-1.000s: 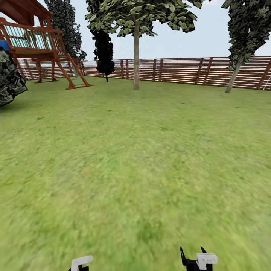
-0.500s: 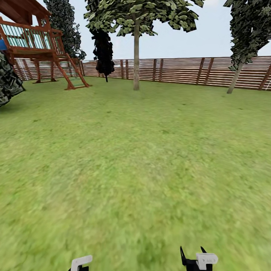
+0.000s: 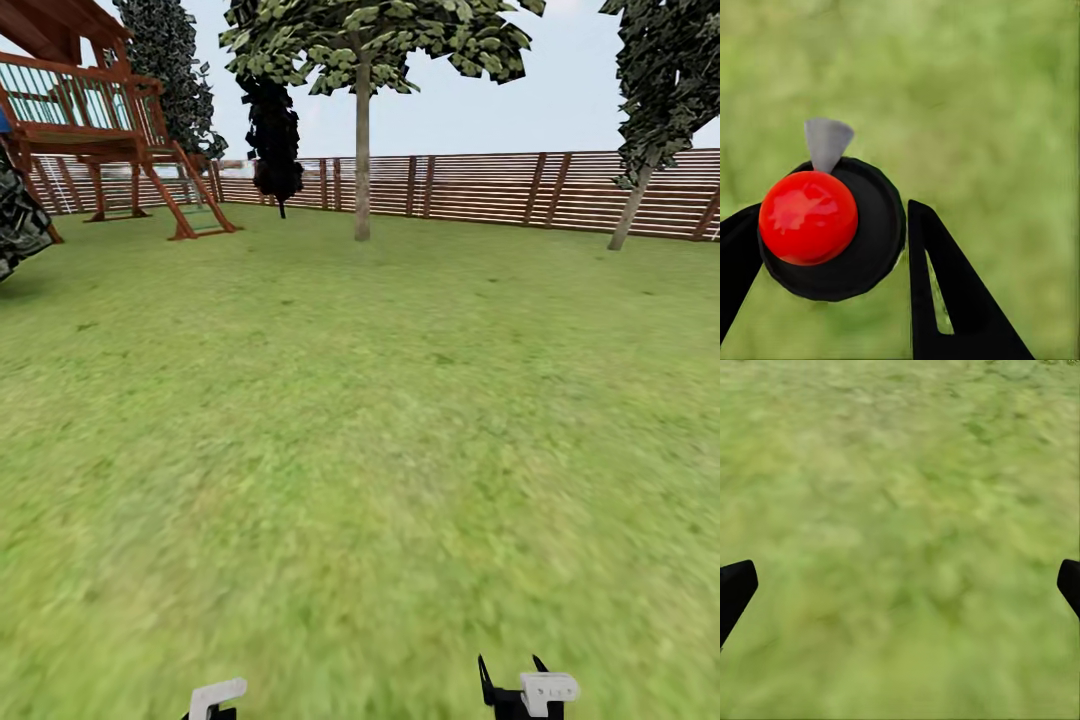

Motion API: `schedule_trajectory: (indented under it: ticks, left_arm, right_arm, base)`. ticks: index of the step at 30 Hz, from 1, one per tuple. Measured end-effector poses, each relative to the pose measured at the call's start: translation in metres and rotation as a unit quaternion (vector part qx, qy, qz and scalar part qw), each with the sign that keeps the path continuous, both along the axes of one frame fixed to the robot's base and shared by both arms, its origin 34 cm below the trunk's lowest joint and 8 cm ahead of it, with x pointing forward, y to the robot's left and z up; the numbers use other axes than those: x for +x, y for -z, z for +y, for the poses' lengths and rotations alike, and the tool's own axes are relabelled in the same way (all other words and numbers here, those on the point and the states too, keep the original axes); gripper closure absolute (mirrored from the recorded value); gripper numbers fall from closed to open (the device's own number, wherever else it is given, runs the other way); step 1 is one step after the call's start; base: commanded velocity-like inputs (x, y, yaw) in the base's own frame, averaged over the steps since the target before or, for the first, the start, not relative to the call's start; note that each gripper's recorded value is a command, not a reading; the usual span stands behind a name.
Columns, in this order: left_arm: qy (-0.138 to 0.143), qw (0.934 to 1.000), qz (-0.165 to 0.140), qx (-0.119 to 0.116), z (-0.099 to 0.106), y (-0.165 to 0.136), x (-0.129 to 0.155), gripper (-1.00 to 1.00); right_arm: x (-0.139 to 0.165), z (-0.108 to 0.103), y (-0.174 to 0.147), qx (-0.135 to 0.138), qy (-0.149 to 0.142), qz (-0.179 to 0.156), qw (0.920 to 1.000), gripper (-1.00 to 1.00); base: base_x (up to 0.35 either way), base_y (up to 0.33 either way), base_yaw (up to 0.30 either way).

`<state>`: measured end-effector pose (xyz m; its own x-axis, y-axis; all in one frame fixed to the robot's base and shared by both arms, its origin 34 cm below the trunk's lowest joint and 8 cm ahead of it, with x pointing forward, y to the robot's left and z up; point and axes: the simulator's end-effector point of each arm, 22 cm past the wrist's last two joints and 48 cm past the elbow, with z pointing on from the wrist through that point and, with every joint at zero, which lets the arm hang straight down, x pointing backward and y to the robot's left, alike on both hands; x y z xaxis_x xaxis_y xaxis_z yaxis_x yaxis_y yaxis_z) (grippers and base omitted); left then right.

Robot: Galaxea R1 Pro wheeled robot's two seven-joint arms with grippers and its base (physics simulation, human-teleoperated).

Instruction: In the garden, pick up the pesticide atomizer on the floor and spray pesticide onto both trees until each tree trunk is fully covered.

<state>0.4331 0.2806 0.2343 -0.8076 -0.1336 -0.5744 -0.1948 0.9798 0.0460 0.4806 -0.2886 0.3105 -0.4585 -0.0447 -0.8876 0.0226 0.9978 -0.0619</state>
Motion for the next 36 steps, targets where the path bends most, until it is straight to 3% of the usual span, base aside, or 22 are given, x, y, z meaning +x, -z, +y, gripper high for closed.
schedule_trajectory:
  ticks: [36]
  left_arm:
    - [0.0,1.0,0.006,0.0,0.0001,0.0037,-0.0038,1.0]
  right_arm:
    - [-0.0029,0.001,0.0043,0.001,0.0,0.006,1.0,-1.0]
  base:
    - [0.338,0.0,0.0]
